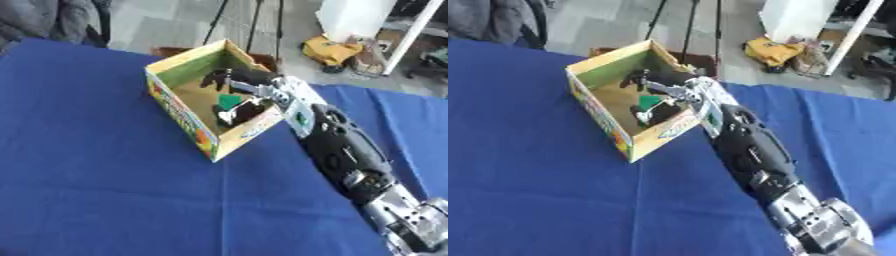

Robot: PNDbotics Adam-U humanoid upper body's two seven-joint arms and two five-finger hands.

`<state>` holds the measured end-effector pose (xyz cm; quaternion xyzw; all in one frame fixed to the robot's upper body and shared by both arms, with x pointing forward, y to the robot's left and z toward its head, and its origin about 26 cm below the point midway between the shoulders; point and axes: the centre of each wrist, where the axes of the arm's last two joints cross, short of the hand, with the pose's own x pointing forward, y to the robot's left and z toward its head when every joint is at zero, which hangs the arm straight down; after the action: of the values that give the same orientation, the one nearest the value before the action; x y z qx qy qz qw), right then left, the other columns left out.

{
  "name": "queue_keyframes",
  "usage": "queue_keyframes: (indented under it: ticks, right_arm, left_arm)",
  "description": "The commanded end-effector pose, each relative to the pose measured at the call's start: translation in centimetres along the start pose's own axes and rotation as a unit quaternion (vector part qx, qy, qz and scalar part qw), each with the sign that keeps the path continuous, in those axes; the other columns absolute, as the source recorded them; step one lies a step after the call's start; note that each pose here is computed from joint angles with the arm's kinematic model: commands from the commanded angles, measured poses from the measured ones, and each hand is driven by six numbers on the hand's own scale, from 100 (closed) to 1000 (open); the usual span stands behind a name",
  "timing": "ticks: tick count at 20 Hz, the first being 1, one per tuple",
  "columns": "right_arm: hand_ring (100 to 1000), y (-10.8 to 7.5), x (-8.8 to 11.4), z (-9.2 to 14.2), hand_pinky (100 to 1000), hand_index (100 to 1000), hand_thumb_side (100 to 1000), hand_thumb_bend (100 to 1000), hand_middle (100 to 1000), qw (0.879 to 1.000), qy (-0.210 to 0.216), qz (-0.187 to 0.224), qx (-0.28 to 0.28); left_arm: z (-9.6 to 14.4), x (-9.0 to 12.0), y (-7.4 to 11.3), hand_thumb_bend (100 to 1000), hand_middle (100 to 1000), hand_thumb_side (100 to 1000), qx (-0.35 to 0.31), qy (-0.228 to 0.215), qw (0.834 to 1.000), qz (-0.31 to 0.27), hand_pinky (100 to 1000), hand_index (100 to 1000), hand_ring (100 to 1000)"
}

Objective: Pick up objects on the table and place them in the box.

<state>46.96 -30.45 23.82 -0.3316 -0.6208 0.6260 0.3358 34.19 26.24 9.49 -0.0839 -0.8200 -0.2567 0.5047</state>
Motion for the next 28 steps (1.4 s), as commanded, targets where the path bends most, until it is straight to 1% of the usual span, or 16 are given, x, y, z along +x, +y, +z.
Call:
queue_keyframes:
  ticks: [1,2,3,4,15,21,24,28]
  right_arm:
    - [836,-1.5,0.1,0.2,700,934,368,100,929,1.0,-0.005,0.017,-0.013]
    - [836,-1.5,0.2,0.2,700,934,368,100,929,1.0,-0.007,0.018,-0.015]
    - [848,-1.6,0.2,0.2,715,933,397,100,932,1.0,-0.01,0.019,-0.018]
    - [848,-1.8,0.3,0.2,716,933,381,100,932,0.999,-0.012,0.02,-0.022]
    - [838,-3.6,1.5,0.9,714,932,335,100,930,0.996,-0.047,0.027,-0.075]
    - [831,-4.7,2.3,2.0,711,932,318,100,930,0.991,-0.073,0.028,-0.111]
    - [826,-5.1,2.6,3.0,709,933,321,100,930,0.988,-0.086,0.016,-0.13]
    - [815,-5.2,2.7,4.7,703,938,339,100,928,0.982,-0.097,-0.019,-0.16]
  left_arm:
    - [-0.2,0.7,0.4,371,546,1000,-0.004,-0.011,1.0,-0.01,637,663,546]
    - [-0.2,0.7,0.4,371,546,1000,-0.004,-0.01,1.0,-0.009,637,663,546]
    - [-0.2,0.7,0.4,372,546,1000,-0.004,-0.01,1.0,-0.009,638,663,546]
    - [-0.2,0.7,0.3,372,546,1000,-0.004,-0.01,1.0,-0.009,638,663,546]
    - [0.2,0.4,0.5,379,546,1000,-0.001,-0.002,1.0,-0.007,638,665,546]
    - [0.5,0.2,0.7,383,545,1000,0.005,0.005,1.0,-0.007,638,665,546]
    - [0.8,0.1,1.0,384,547,1000,0.011,0.01,1.0,-0.009,639,665,547]
    - [1.0,0.1,1.3,381,548,1000,0.02,0.012,1.0,-0.012,639,665,549]
